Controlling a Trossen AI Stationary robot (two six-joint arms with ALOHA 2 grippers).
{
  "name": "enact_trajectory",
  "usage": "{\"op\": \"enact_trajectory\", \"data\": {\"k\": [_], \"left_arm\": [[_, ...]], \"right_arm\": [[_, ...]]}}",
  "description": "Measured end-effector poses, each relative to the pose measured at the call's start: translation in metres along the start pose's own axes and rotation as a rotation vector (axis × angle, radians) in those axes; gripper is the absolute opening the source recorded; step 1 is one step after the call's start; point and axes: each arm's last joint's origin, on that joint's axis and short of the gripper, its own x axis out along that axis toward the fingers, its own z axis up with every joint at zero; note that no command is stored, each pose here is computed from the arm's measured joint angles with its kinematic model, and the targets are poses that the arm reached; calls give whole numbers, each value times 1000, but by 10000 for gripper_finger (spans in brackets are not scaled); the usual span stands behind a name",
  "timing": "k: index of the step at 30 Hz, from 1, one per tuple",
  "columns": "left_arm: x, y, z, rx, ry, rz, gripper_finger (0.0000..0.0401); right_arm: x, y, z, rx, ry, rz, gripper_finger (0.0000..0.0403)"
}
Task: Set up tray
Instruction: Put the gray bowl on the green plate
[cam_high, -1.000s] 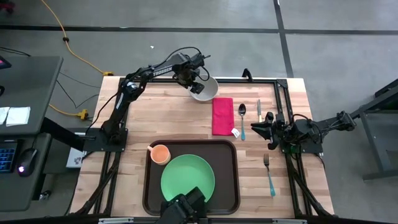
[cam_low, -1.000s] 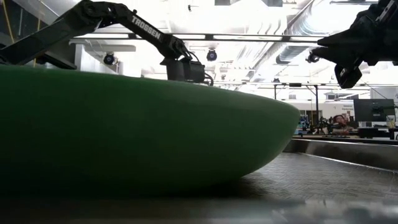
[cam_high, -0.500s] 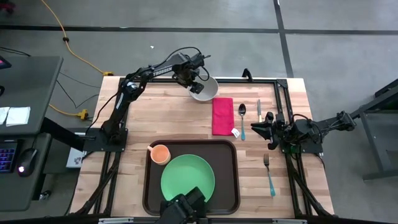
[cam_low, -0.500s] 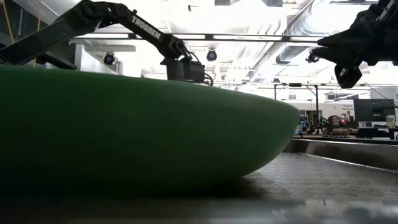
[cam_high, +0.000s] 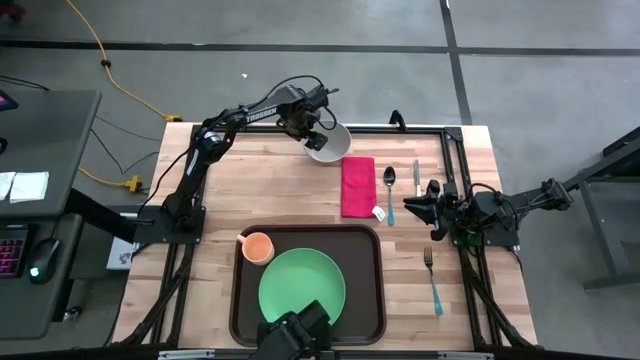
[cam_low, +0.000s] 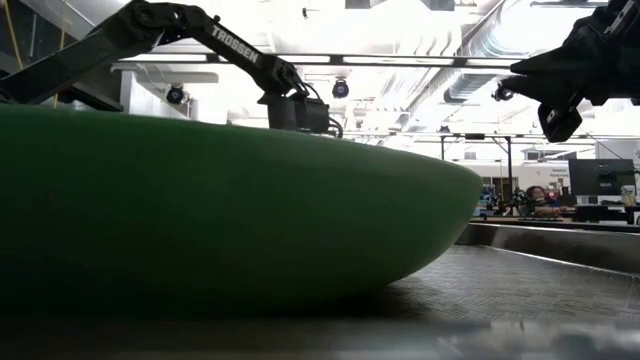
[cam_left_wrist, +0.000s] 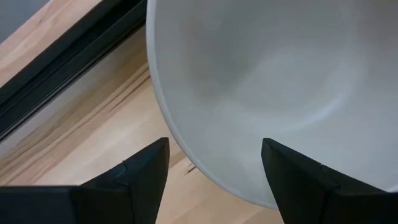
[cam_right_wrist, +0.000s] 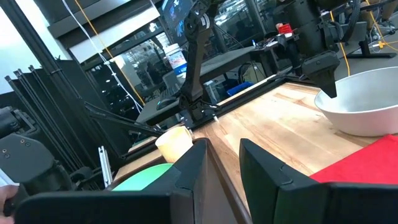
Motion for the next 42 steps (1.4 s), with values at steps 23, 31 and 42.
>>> {"op": "enact_trajectory", "data": {"k": [23, 31, 42], "left_arm": [[0, 1, -2, -2, 15, 21, 179], [0, 1, 1, -9, -16, 17, 92], [0, 0, 4, 4, -41, 5, 35]], "right_arm": [[0, 0, 0, 0, 0, 0, 74], [0, 0, 0, 0, 0, 0, 74], [0, 0, 0, 0, 0, 0, 74]]}}
